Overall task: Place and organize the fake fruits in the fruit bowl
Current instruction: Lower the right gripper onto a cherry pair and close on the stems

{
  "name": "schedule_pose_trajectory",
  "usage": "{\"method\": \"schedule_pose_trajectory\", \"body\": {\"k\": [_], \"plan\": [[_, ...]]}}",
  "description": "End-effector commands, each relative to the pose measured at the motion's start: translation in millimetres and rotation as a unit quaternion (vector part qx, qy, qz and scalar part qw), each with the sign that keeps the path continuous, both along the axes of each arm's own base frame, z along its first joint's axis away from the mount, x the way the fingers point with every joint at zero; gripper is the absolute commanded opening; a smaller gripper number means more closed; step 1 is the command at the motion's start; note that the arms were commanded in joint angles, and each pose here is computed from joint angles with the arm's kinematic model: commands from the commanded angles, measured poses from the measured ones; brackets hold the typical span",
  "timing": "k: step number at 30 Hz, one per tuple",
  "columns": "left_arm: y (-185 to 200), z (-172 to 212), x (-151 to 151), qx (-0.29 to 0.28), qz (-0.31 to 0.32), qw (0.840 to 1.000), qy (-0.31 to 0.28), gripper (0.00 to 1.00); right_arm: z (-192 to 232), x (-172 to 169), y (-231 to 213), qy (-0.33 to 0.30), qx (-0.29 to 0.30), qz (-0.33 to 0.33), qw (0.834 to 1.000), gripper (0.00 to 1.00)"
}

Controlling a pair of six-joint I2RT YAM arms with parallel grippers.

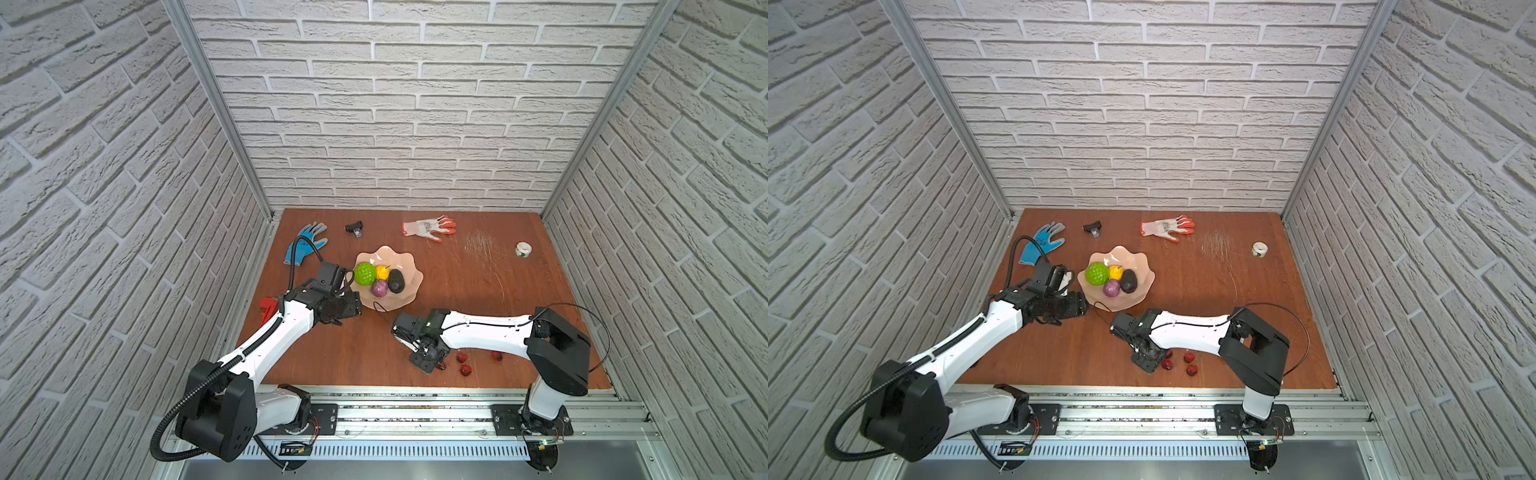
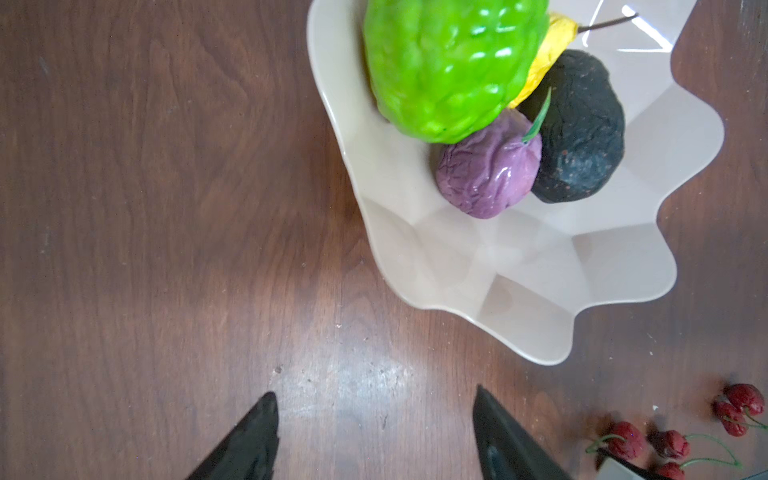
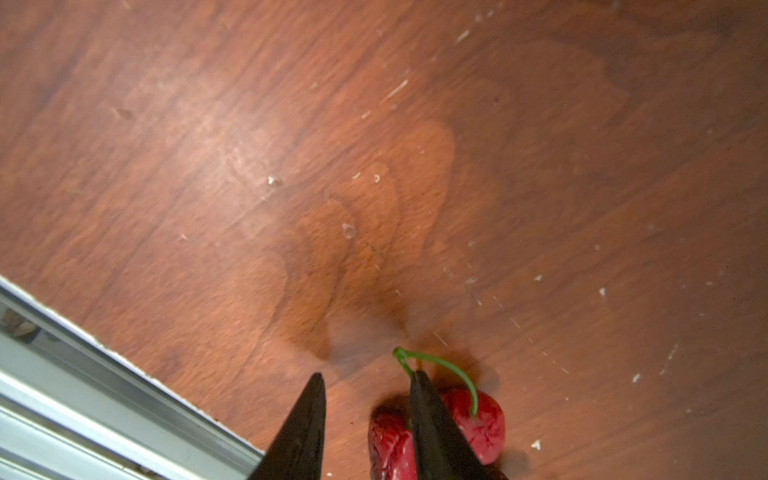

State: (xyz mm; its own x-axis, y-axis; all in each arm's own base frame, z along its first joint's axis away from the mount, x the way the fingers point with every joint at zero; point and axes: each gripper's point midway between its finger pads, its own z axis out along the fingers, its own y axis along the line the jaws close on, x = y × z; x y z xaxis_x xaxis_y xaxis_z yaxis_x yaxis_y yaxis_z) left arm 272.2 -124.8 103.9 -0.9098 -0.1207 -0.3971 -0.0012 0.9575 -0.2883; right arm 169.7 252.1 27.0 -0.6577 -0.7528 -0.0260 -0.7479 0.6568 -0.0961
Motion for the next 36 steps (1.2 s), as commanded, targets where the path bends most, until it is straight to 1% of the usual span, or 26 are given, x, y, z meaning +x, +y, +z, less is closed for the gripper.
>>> {"method": "schedule_pose_trajectory", "body": {"k": [1,11,13,14,21,22,24,36], "plan": [[1,0,1,0.002,0.006,1.000,-0.008,0.74,1,0,0,-0.004,-0.008,0.008,1.000,0.35],[2,4,1,0.004,0.008,1.000,-0.010,0.74,-2,3,1,-0.007,-0.012,0.018,1.000,0.27],[2,4,1,0.004,0.009,1.000,-0.010,0.74,-2,3,1,-0.007,-0.012,0.019,1.000,0.20],[3,4,1,0.004,0.008,1.000,-0.011,0.74,-2,3,1,-0.007,-0.012,0.019,1.000,0.18],[3,6,1,0.005,0.009,1.000,-0.011,0.74,5,6,4,-0.015,-0.008,0.021,1.000,0.14],[3,6,1,0.006,0.010,1.000,-0.011,0.73,7,7,5,-0.016,-0.005,0.021,1.000,0.10],[3,6,1,0.006,0.010,1.000,-0.010,0.73,11,7,6,-0.019,-0.002,0.020,1.000,0.06],[7,11,3,0.013,0.018,1.000,-0.021,0.73,43,18,21,-0.038,0.026,0.022,0.999,0.06]]}}
